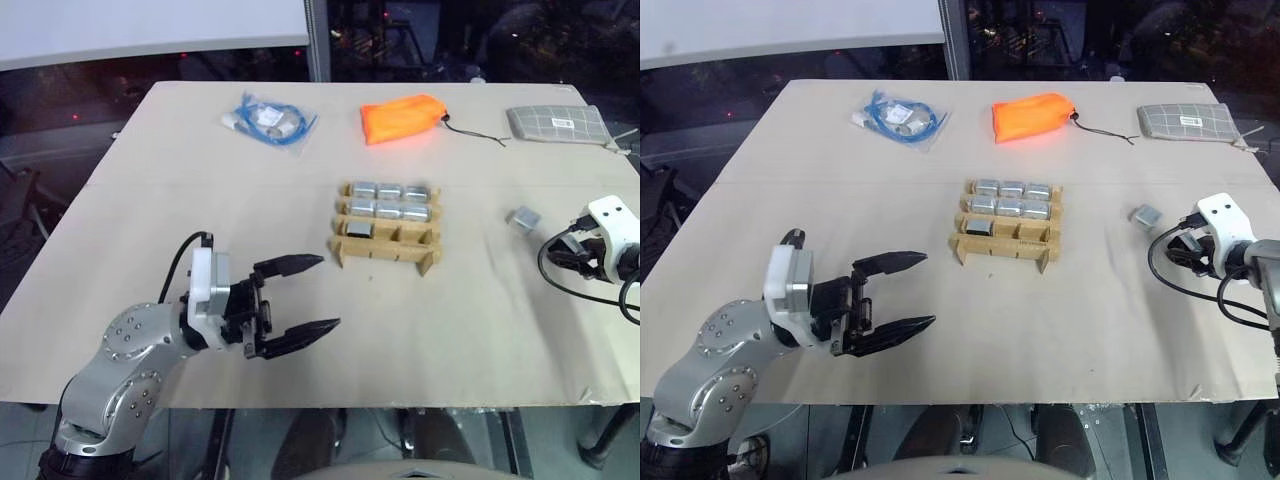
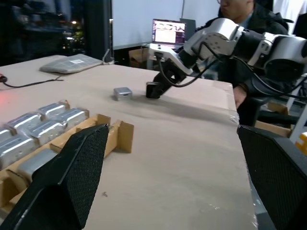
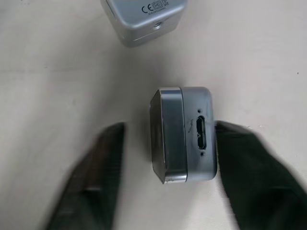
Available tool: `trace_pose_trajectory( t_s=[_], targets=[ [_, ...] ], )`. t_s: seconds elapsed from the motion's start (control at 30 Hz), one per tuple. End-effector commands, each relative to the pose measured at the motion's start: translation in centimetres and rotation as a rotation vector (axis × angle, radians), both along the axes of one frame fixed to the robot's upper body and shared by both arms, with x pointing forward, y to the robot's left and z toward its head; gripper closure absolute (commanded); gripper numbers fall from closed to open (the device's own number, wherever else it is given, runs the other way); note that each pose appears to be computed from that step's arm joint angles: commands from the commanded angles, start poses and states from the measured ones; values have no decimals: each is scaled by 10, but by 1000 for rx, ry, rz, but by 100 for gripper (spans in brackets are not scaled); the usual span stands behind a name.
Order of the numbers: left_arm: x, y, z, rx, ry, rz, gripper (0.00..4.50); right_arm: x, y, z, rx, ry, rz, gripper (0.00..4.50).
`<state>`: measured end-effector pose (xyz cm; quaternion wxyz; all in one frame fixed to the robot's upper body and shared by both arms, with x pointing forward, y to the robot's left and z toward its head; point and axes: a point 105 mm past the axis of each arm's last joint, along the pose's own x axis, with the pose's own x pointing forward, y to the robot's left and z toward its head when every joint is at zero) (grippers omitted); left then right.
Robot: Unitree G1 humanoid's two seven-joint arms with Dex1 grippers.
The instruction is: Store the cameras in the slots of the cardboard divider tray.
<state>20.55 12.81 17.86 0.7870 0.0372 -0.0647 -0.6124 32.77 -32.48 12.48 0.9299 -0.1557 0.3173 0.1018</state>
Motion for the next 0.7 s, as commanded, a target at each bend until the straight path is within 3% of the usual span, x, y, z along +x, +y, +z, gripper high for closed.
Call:
trace_pose_trajectory(
  t_s=[0.03, 0.17, 0.23, 0.33, 0.47, 0.7],
  targets=[
    [-3, 4, 6, 0, -33, -13, 0, 1, -3, 14, -23, -50, -2, 370],
    [-2, 8, 6, -2, -30, 16, 0, 6, 33, 45, -16, -175, 153, 371],
    [-2, 10, 7, -7, -26, 36, 0, 7, 78, 65, -10, -263, 348, 371],
    [-4, 17, 3, -4, -12, 83, 0, 0, 180, 87, 85, -388, 707, 371],
    [-4, 30, -5, 20, 2, 147, 0, 2, 259, 88, 131, -460, 916, 371],
    [-7, 38, -2, 22, -12, 215, 0, 23, 277, 66, -31, -497, 1054, 371]
  ],
)
